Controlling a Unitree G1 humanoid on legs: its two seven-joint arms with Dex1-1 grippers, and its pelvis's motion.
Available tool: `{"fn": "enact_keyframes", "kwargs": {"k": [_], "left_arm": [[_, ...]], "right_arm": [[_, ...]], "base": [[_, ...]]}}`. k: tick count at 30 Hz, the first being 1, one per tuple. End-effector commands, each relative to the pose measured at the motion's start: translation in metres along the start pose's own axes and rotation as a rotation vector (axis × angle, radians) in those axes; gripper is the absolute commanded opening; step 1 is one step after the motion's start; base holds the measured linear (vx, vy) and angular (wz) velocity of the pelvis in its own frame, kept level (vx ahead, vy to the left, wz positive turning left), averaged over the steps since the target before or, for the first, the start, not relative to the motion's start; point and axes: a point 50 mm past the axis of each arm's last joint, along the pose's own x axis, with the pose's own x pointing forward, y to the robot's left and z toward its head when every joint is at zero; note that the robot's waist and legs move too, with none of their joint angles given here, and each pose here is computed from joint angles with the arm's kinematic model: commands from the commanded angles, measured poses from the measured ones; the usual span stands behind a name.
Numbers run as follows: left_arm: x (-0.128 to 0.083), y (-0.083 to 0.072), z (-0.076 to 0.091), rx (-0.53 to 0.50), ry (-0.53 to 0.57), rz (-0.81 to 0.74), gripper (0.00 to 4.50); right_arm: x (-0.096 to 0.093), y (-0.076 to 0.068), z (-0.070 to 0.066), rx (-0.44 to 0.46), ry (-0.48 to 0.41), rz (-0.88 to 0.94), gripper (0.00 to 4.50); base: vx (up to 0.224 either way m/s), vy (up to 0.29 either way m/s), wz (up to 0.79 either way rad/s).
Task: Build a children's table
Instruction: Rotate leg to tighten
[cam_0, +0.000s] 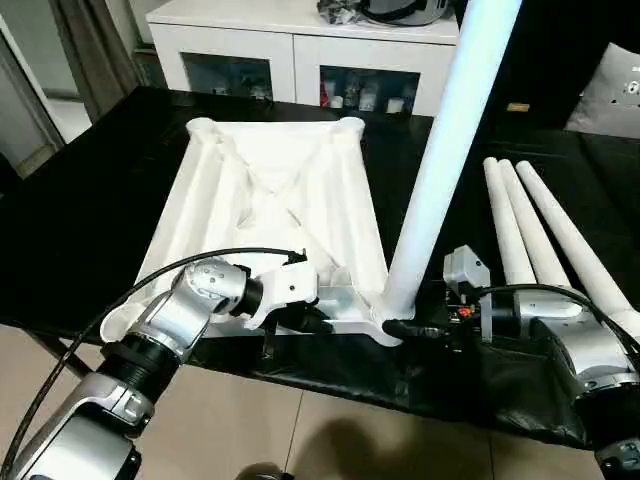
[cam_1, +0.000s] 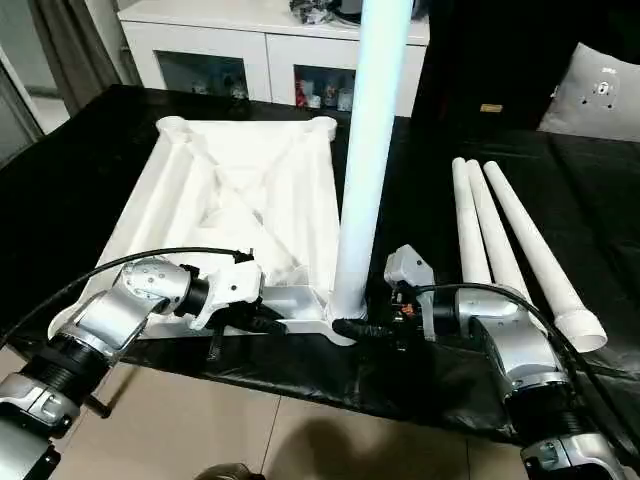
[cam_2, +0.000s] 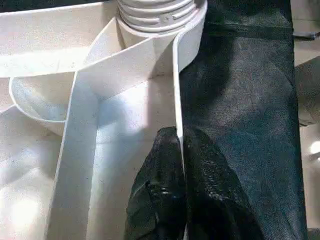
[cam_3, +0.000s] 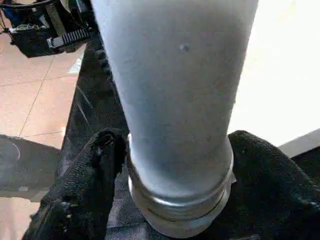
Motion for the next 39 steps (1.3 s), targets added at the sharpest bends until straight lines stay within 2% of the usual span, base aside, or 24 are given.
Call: {"fn": "enact_keyframes", "kwargs": {"k": [1,4,10,12,17,19,20,21,24,25,27,30,31,32,33,34,35,37,39], "left_arm": [[0.005,-0.005,-0.006,0.01,0.056,-0.046,0.0],[0.006,-0.006,-0.007,-0.007,0.05,-0.047,0.0],[0.014,-0.009,-0.004,-0.104,-0.005,-0.006,0.0],[0.022,-0.008,0.002,-0.194,-0.042,0.063,0.0],[0.04,0.003,0.024,-0.355,-0.132,0.226,0.0],[0.042,0.005,0.027,-0.383,-0.145,0.252,0.0],[0.047,0.011,0.034,-0.413,-0.17,0.314,0.0],[0.057,0.02,0.048,-0.465,-0.208,0.413,0.0],[0.064,0.021,0.057,-0.447,-0.219,0.424,0.0],[0.066,0.021,0.058,-0.438,-0.217,0.42,0.0],[0.066,0.02,0.058,-0.41,-0.194,0.42,0.0],[0.062,0.021,0.052,-0.377,-0.162,0.435,0.0],[0.058,0.024,0.046,-0.349,-0.135,0.457,0.0],[0.057,0.025,0.045,-0.345,-0.126,0.466,0.0],[0.056,0.026,0.043,-0.341,-0.114,0.481,0.0],[0.055,0.028,0.041,-0.327,-0.101,0.495,0.0],[0.053,0.03,0.039,-0.311,-0.092,0.509,0.0],[0.048,0.036,0.036,-0.278,-0.078,0.547,0.0],[0.043,0.044,0.035,-0.273,-0.089,0.603,0.0]], "right_arm": [[0.003,0.002,0.004,-0.021,-0.023,0.031,3.16],[0.005,0.005,0.002,0.0,-0.034,0.038,2.81],[0.017,0.013,-0.005,0.079,-0.042,0.003,2.69],[0.028,0.007,-0.013,0.119,-0.004,-0.134,2.68],[0.047,-0.011,-0.011,0.254,-0.079,-0.422,2.67],[0.049,-0.013,-0.01,0.274,-0.088,-0.458,2.67],[0.053,-0.018,-0.009,0.308,-0.093,-0.537,2.67],[0.06,-0.025,-0.006,0.325,-0.088,-0.665,2.67],[0.063,-0.027,-0.004,0.308,-0.088,-0.717,2.67],[0.064,-0.027,-0.004,0.307,-0.092,-0.721,3.23],[0.061,-0.027,-0.005,0.308,-0.097,-0.74,3.37],[0.053,-0.028,-0.006,0.287,-0.099,-0.776,3.7],[0.045,-0.028,-0.007,0.238,-0.098,-0.795,3.8],[0.043,-0.028,-0.007,0.23,-0.096,-0.802,3.86],[0.042,-0.028,-0.007,0.26,-0.117,-0.798,3.86],[0.04,-0.027,-0.007,0.256,-0.125,-0.801,4.14],[0.037,-0.026,-0.007,0.255,-0.134,-0.801,4.14],[0.028,-0.023,-0.006,0.21,-0.137,-0.814,4.33],[0.018,-0.022,-0.004,0.202,-0.169,-0.843,4.42]], "base": [[0.0,0.0,0.0],[0.0,0.0,0.0],[0.0,0.0,0.0],[0.0,0.0,0.0],[0.0,0.0,0.0],[0.0,0.0,0.0],[0.0,0.0,0.0],[0.0,0.0,0.0],[0.0,0.0,0.0],[0.0,0.0,0.0],[0.0,0.0,0.0],[0.0,0.0,0.0],[0.0,0.0,0.0],[0.0,0.0,0.0],[0.0,0.0,0.0],[0.0,0.0,0.0],[0.0,0.0,0.0],[0.0,0.0,0.0],[0.0,0.0,0.0]]}}
